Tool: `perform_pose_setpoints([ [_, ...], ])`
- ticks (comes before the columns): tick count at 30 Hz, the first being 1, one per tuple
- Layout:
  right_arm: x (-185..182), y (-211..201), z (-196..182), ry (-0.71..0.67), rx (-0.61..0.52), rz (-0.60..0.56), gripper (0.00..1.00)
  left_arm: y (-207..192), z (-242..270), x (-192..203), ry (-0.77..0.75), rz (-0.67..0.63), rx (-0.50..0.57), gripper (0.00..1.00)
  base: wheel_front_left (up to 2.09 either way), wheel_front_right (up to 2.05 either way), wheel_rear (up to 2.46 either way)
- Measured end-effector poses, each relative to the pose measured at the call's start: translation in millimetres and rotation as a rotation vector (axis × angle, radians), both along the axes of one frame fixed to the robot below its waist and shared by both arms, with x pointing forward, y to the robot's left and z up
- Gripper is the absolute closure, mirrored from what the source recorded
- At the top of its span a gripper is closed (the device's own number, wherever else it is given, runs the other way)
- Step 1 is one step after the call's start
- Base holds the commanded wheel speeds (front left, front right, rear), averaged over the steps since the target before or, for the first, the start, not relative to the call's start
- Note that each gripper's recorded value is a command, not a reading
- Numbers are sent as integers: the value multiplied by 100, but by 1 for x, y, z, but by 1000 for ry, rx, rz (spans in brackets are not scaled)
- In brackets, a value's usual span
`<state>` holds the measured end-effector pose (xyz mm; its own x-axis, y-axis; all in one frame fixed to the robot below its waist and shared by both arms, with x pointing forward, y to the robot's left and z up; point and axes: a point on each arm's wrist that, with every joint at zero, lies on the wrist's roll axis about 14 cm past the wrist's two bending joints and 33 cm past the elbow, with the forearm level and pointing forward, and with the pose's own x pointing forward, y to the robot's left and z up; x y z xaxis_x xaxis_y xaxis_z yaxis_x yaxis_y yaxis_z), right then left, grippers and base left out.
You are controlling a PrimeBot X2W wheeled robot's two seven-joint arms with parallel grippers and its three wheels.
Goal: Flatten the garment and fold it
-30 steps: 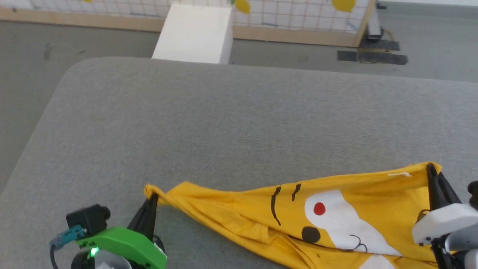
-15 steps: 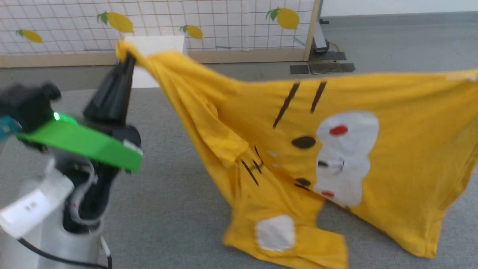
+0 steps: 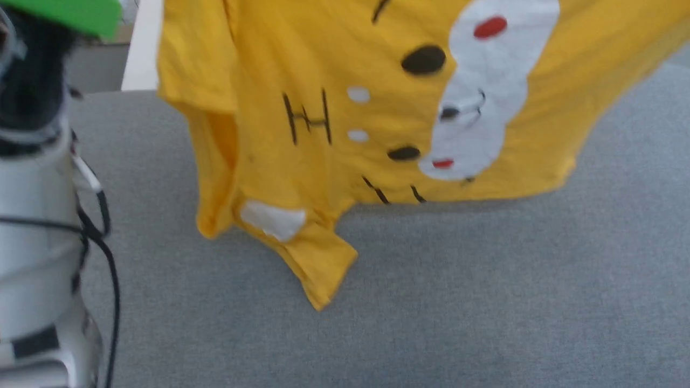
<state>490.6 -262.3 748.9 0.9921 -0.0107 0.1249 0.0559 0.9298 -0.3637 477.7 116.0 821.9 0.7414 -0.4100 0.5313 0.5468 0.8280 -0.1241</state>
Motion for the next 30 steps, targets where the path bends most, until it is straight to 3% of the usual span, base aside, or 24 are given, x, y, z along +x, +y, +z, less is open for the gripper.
perform_pose_setpoints([
  [6,58,-2,2,-13,-12,-29,100,19,3,66,9,107,30,100,0,0,0],
  [12,113,2,17,-159,-14,-44,100,43,25,119,-120,210,-61,100,0,0,0],
  [17,142,7,6,-239,-30,-30,100,54,24,144,-248,277,-83,100,0,0,0],
  [19,162,7,-37,-182,-18,-18,100,54,-31,180,-154,289,-21,100,0,0,0],
  [23,167,13,-108,-29,11,12,100,53,-132,206,76,293,93,100,0,0,0],
  [26,154,21,-160,96,51,38,100,53,-208,201,253,284,209,100,0,0,0],
  [30,120,32,-221,262,120,74,100,54,-291,168,472,248,335,100,0,0,0],
])
